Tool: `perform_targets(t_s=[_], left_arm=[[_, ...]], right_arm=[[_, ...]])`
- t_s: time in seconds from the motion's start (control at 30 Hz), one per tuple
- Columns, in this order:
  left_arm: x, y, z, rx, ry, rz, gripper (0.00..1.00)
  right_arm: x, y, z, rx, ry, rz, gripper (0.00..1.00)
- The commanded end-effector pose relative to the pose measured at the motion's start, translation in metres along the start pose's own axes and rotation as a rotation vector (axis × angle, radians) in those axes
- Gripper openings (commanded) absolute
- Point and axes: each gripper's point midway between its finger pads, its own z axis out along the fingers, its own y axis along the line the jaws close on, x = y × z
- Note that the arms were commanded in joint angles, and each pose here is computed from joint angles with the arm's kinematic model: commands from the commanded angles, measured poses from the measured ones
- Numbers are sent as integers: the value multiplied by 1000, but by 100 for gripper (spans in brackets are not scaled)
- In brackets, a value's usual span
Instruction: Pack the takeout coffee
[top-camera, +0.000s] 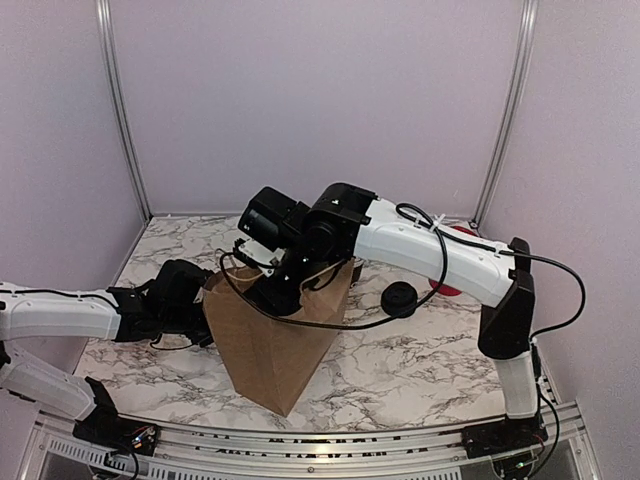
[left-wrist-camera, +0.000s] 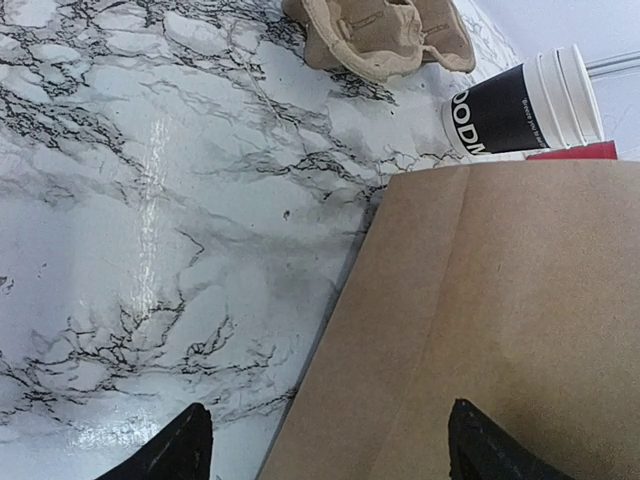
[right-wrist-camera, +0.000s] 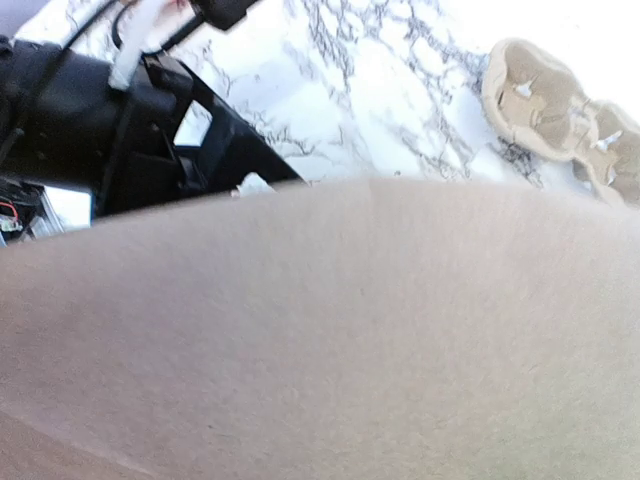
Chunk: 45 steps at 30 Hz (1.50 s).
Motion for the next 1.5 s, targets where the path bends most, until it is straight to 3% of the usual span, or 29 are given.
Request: perform_targets(t_s=[0.0,0.63,0.97,1.23,1.47], left_arm=[[-10,-18,-6,48,-25,20,82],[-15,-26,-8,51,-32,37,82],[-25,-37,-19,65,-63,63,82],[-76,-67,-86,93,-228,168,83],[-91,-128,-168,278,-328,444,84]], right_arm=[[-7,-5,-34,44,-35,-15,100],[-39,-19,-112,36,-261,49,100],[-35,-22,-104,36,-234,37,100],[-17,-21,-67,24,-134,-6,100],[-22,-28,-51,41,-128,-16,100]])
